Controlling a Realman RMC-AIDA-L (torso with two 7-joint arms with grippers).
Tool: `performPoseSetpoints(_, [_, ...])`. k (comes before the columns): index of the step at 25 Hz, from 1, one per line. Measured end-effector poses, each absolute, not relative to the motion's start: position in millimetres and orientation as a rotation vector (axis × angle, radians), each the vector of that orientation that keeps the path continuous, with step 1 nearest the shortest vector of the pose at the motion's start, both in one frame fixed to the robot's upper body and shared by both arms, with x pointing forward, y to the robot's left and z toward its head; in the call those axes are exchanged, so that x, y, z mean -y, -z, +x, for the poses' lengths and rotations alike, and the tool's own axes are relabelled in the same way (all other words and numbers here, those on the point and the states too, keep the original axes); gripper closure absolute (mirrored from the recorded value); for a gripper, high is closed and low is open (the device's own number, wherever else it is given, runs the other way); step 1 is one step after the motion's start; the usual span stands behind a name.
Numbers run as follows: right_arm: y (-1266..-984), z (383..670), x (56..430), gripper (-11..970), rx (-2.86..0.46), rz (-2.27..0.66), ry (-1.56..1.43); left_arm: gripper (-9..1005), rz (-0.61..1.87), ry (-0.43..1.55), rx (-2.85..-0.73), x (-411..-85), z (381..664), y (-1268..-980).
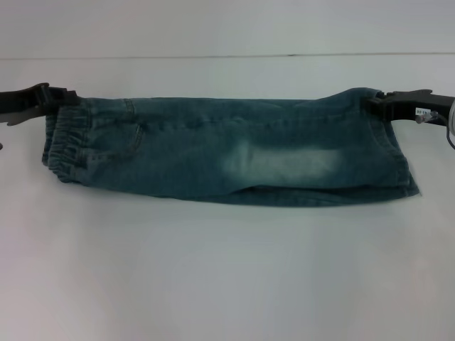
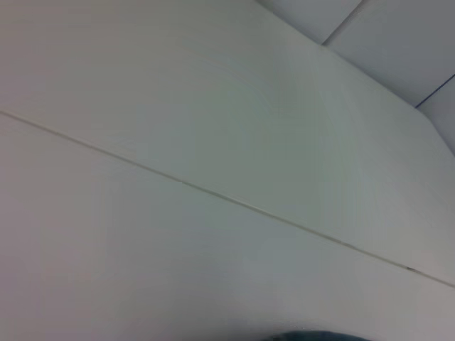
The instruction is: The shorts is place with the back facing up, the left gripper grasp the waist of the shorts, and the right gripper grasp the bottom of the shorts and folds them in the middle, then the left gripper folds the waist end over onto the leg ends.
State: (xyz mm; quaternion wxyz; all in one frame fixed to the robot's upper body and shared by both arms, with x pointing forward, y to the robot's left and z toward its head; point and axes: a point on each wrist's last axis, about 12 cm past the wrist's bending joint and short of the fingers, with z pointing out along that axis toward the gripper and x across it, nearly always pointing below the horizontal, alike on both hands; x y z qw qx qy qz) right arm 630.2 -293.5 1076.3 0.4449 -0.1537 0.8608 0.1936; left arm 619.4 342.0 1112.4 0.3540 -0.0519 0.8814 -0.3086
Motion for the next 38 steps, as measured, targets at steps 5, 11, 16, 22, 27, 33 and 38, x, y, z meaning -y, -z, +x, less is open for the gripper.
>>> performPoseSetpoints(5, [-1075.6,629.2,294.3,733,-2.137,-0.376,-0.485,736,-0.156,0.751,-2.267,-346.7,620.9,-1110.4])
performPoseSetpoints(11, [-1074.8,627.9,297.5,455,-2.141,-0.368,-0.483,580,-0.167,0.698,-2.266,-350.0,623.2,-1109.1])
performPoseSetpoints(16, [-1076.2,626.4,303.7,326,-2.149,-0.347,-0.498,369,-0.161,0.678,-2.268,-353.9,621.7,-1108.8])
performPoseSetpoints(22, [-1085.1,622.0,319.8,132,-2.121,-0.313,-0.552,150,0.021,0.673,-2.316,-355.6,610.6,-1109.0])
performPoseSetpoints(27, [-1095.5,612.8,331.2,55,-2.064,-0.32,-0.655,85,0.154,0.615,-2.372,-364.9,596.3,-1113.2])
performPoseSetpoints(33, [-1098.2,602.6,327.6,56,-2.036,-0.397,-0.747,86,0.272,0.606,-2.371,-372.8,585.8,-1116.7])
performPoseSetpoints(38, [-1102.3,595.9,319.2,58,-2.002,-0.486,-0.832,88,0.392,0.541,-2.383,-365.7,587.4,-1111.3])
